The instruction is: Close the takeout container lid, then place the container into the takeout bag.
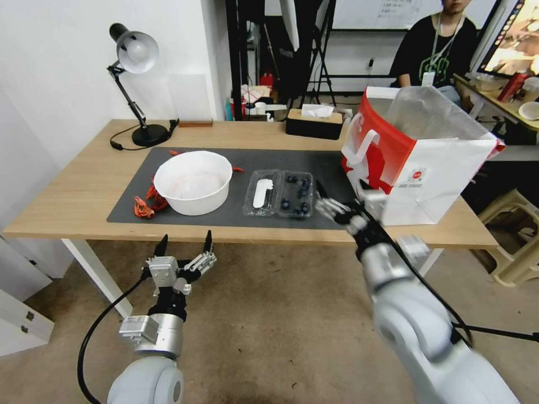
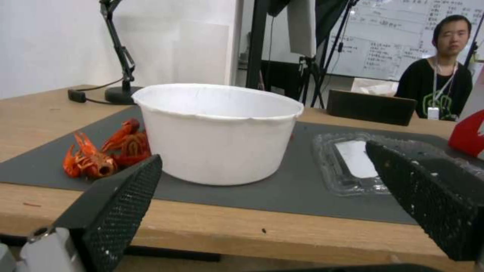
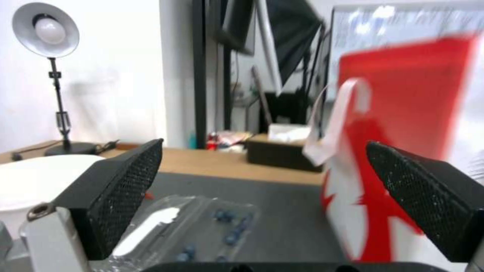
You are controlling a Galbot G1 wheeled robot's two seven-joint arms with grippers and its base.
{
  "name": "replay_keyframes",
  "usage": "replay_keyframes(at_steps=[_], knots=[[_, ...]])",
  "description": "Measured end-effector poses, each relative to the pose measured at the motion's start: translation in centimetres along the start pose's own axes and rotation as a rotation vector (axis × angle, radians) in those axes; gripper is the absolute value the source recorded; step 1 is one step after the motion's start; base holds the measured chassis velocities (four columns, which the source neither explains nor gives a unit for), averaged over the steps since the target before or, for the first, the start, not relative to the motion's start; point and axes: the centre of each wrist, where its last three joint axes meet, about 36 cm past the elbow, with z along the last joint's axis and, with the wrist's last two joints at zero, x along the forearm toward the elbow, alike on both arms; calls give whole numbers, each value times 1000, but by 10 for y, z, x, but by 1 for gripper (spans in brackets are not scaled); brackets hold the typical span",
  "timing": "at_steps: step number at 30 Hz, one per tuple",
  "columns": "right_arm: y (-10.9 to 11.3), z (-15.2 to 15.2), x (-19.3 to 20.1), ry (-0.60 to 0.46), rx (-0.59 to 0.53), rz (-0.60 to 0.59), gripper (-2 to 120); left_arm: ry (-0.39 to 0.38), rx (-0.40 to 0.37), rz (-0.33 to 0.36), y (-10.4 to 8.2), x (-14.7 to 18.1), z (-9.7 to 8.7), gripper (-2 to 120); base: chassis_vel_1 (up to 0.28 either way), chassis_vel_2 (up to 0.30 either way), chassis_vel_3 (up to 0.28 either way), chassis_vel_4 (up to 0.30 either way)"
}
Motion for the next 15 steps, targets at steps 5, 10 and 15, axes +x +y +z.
replay_keyframes(at_steps=[5, 10, 15], knots=[[8, 9, 37, -51, 80, 46, 100, -2, -4, 1, 2, 0, 0, 100, 0, 0, 0, 0], [18, 21, 59, -24, 80, 85, 100, -5, -8, 2, 3, 1, 0, 100, 0, 0, 0, 0], [24, 36, 70, 16, 77, 106, 100, -6, -8, 2, 3, 2, 1, 100, 0, 0, 0, 0]])
